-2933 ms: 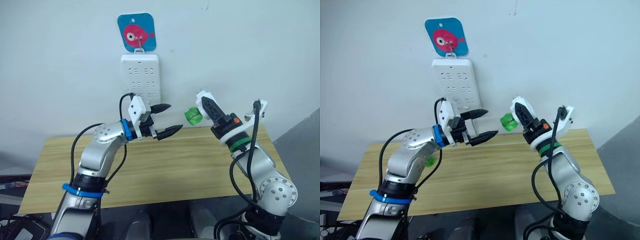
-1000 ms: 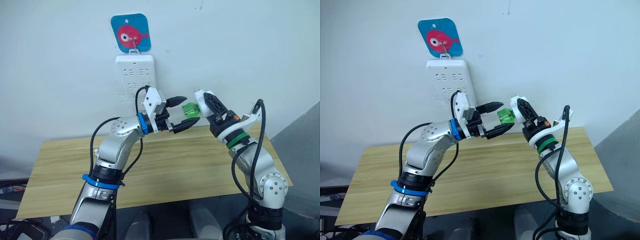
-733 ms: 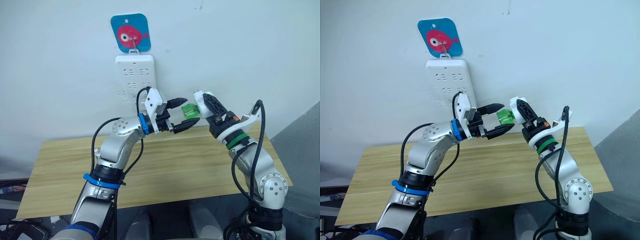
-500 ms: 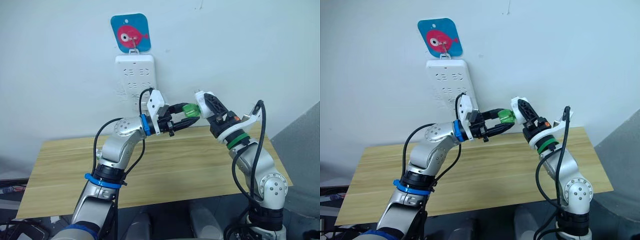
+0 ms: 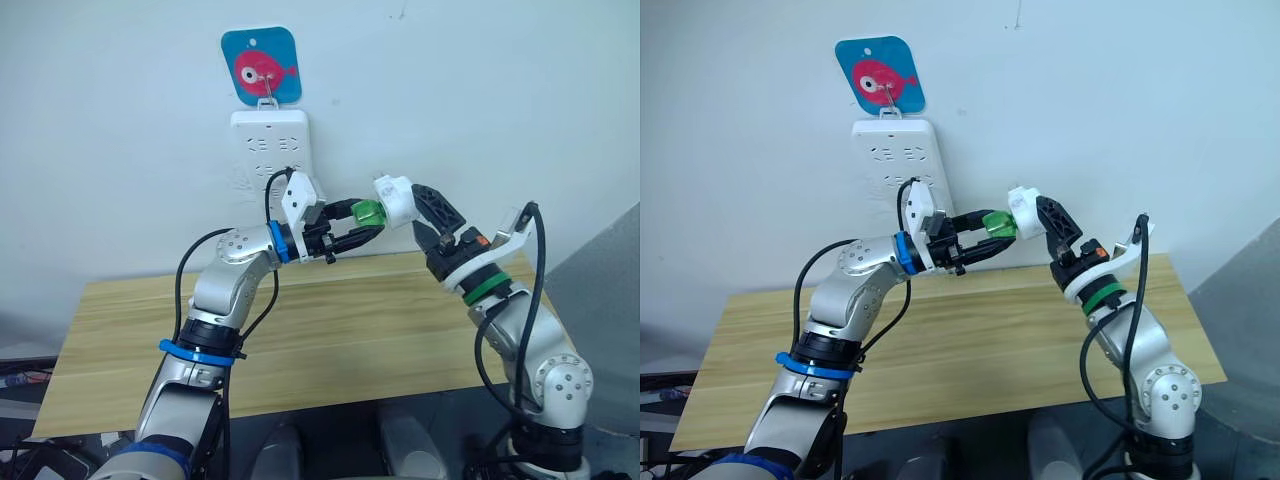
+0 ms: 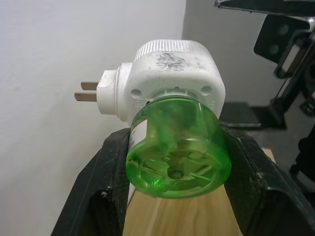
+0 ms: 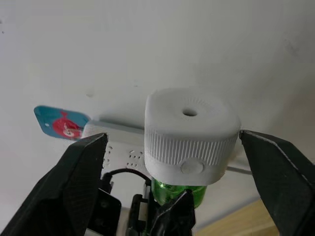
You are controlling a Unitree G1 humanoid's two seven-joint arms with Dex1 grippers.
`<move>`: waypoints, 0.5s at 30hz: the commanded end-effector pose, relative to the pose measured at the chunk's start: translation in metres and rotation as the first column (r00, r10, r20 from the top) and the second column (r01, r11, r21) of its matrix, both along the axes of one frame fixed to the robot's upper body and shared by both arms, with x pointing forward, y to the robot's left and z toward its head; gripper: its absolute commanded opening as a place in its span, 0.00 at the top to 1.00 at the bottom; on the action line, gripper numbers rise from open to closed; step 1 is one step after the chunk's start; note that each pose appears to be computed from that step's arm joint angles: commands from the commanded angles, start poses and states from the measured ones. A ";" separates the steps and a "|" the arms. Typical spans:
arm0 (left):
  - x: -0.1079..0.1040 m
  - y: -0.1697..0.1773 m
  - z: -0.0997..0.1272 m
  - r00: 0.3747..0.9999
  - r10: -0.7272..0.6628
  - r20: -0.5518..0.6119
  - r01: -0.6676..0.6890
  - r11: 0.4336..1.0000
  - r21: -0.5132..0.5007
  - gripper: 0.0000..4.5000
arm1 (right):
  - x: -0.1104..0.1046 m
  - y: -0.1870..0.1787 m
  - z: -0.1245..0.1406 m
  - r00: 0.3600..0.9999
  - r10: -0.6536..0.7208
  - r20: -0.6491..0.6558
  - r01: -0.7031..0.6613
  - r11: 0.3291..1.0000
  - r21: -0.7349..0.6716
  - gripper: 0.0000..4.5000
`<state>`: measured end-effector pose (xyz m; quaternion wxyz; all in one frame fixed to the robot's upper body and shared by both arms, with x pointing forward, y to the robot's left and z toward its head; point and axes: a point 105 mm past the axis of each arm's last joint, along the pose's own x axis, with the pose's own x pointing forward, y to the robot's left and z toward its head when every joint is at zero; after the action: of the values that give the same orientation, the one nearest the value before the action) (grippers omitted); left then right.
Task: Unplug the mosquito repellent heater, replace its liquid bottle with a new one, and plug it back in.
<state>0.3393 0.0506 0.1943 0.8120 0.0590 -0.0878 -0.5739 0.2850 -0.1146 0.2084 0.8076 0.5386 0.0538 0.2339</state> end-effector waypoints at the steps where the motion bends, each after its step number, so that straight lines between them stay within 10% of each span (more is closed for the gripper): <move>1: -0.006 0.005 0.008 0.997 -0.056 0.050 0.055 0.998 0.033 0.50 | -0.012 -0.013 0.005 0.997 0.067 0.040 -0.065 0.996 -0.059 0.00; 9: -0.021 0.021 -0.019 0.984 -0.175 0.040 0.164 0.965 0.203 0.50 | -0.002 -0.043 -0.033 0.918 0.361 -0.163 -0.396 0.857 -0.330 0.00; 15: -0.036 0.032 -0.025 0.980 -0.196 0.030 0.184 0.955 0.232 0.50 | -0.005 -0.032 -0.035 0.797 0.562 -0.221 -0.604 0.744 -0.287 0.00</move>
<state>0.3118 0.0851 0.1534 0.7520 0.1400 -0.0130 -0.6440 0.2876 -0.1536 0.1702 0.7912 0.3645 0.2927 0.3943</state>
